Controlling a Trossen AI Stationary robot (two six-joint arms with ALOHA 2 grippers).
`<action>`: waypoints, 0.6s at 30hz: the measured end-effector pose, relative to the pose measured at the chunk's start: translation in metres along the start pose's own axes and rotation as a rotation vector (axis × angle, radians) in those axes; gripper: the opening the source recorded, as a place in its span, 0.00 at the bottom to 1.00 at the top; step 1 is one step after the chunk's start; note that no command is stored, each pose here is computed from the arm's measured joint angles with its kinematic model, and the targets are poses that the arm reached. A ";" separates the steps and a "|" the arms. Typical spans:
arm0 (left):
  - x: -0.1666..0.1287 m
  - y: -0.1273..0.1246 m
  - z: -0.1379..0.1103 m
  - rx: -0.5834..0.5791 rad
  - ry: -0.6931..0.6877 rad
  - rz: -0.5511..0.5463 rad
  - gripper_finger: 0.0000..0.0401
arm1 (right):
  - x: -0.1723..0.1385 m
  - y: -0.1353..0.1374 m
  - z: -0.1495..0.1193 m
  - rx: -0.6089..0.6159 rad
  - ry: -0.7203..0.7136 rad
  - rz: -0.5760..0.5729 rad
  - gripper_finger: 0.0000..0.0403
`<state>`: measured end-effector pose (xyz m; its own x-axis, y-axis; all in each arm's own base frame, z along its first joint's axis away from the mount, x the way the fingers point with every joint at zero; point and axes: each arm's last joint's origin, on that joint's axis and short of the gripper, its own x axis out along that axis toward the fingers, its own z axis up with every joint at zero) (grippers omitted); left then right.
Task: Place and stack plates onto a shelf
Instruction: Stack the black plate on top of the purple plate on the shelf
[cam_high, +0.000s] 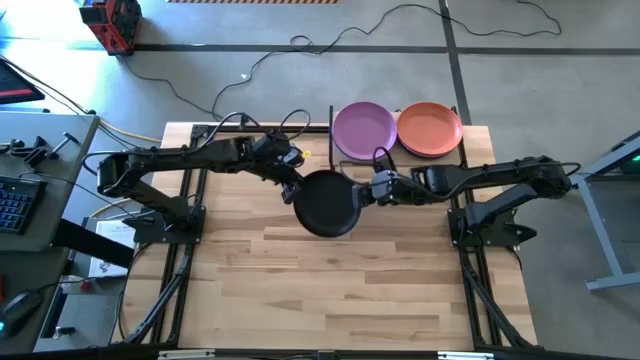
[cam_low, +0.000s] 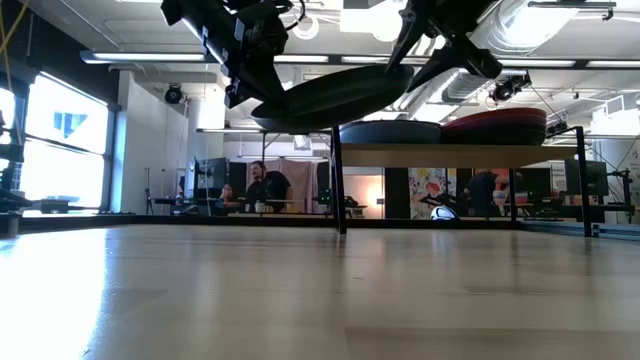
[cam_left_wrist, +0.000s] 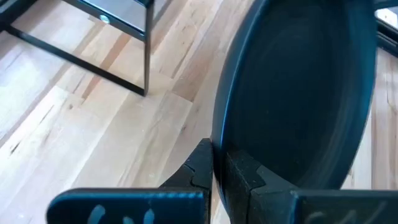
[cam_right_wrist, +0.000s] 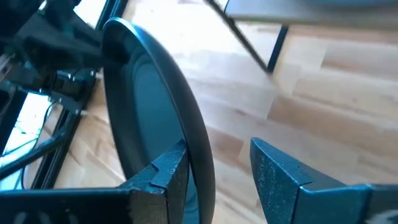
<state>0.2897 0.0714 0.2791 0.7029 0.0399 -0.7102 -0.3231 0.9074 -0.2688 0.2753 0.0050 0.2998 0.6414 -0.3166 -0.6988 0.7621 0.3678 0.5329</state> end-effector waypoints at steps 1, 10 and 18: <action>-0.002 0.002 0.001 -0.007 -0.006 0.005 0.01 | 0.001 -0.001 0.003 -0.003 -0.008 0.001 0.35; -0.015 0.026 0.010 -0.067 -0.083 0.049 0.01 | 0.007 -0.005 0.033 -0.026 -0.109 0.027 0.35; -0.021 0.041 0.017 -0.111 -0.145 0.074 0.01 | 0.013 -0.011 0.055 -0.043 -0.136 0.046 0.34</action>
<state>0.2729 0.1147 0.2944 0.7560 0.1723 -0.6314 -0.4395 0.8485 -0.2947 0.2796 -0.0517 0.3114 0.6835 -0.4135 -0.6015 0.7294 0.4206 0.5396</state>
